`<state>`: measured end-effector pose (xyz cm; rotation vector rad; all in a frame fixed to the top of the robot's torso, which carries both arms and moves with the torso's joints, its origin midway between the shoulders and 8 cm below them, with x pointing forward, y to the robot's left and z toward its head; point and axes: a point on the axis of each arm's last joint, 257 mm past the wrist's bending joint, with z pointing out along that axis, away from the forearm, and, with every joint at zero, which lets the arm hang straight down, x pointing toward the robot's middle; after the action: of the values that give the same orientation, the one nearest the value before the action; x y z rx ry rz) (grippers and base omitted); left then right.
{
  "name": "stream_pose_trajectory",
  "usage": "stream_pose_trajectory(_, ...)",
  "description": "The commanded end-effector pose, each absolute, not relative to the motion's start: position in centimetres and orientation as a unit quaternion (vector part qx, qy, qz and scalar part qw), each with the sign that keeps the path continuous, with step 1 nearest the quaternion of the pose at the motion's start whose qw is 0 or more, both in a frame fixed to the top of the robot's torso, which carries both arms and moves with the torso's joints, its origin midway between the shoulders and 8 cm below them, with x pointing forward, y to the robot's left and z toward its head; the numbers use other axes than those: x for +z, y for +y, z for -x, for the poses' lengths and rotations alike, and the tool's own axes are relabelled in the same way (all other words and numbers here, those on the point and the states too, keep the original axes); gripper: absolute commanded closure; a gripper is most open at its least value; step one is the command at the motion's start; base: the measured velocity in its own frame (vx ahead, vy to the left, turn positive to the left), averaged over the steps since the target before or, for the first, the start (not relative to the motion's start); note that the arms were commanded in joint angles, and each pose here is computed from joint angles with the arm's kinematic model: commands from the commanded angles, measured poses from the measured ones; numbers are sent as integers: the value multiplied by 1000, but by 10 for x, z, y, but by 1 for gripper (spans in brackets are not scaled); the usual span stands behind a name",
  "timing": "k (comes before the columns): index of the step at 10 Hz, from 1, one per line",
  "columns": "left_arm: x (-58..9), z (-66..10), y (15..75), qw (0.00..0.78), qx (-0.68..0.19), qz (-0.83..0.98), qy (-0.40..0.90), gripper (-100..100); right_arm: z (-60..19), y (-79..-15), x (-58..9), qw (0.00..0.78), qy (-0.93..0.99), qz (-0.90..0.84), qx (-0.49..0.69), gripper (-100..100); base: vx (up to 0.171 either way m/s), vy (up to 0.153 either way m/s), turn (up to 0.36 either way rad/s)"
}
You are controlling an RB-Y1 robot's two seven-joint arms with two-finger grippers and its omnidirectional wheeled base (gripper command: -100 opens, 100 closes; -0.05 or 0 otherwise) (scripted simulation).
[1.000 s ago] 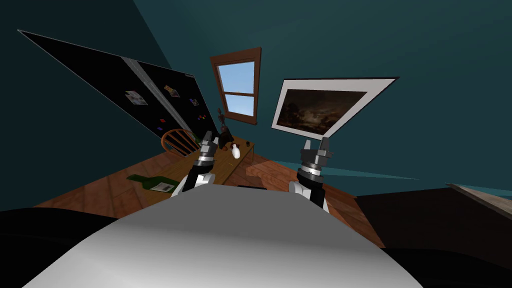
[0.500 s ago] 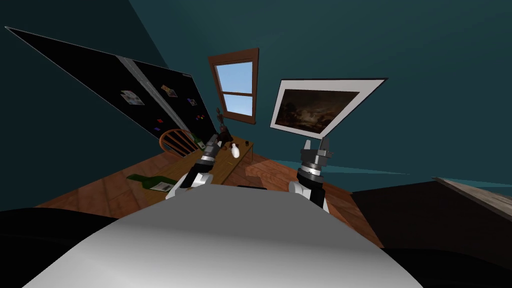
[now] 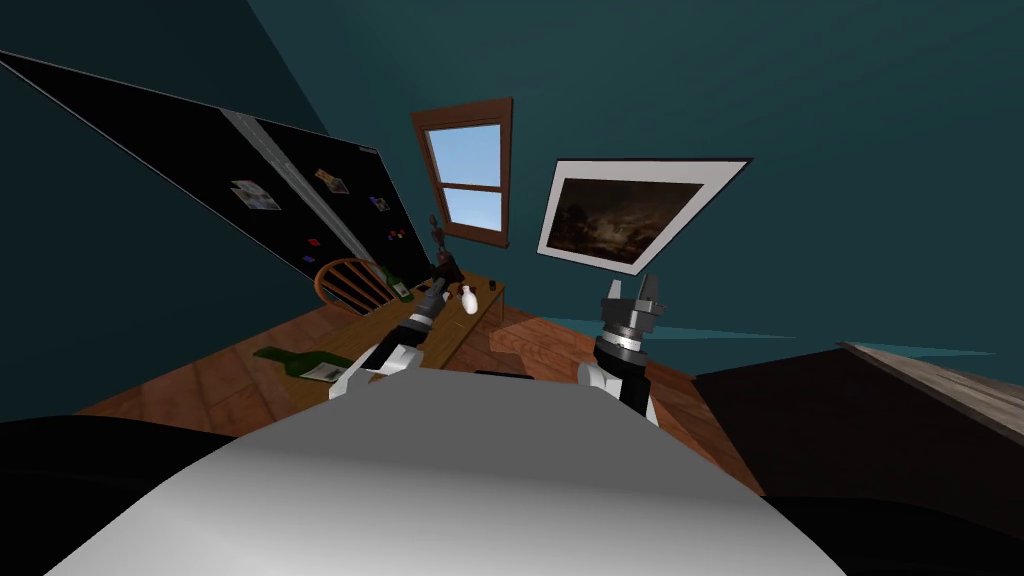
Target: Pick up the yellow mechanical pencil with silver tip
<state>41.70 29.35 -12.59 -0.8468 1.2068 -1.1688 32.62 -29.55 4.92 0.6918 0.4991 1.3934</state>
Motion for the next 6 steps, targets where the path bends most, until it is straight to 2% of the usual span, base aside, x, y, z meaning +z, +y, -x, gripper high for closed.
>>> stream_pose_trajectory(1,-140,-417,296,574,-491,376,537,-100,-326,-296,49,685,223,-309,622,0,-33,0,-36)
stream_pose_trajectory(6,-204,-417,304,504,-451,417,607,-100,-326,-296,49,685,223,-309,622,0,-34,-3,-46)
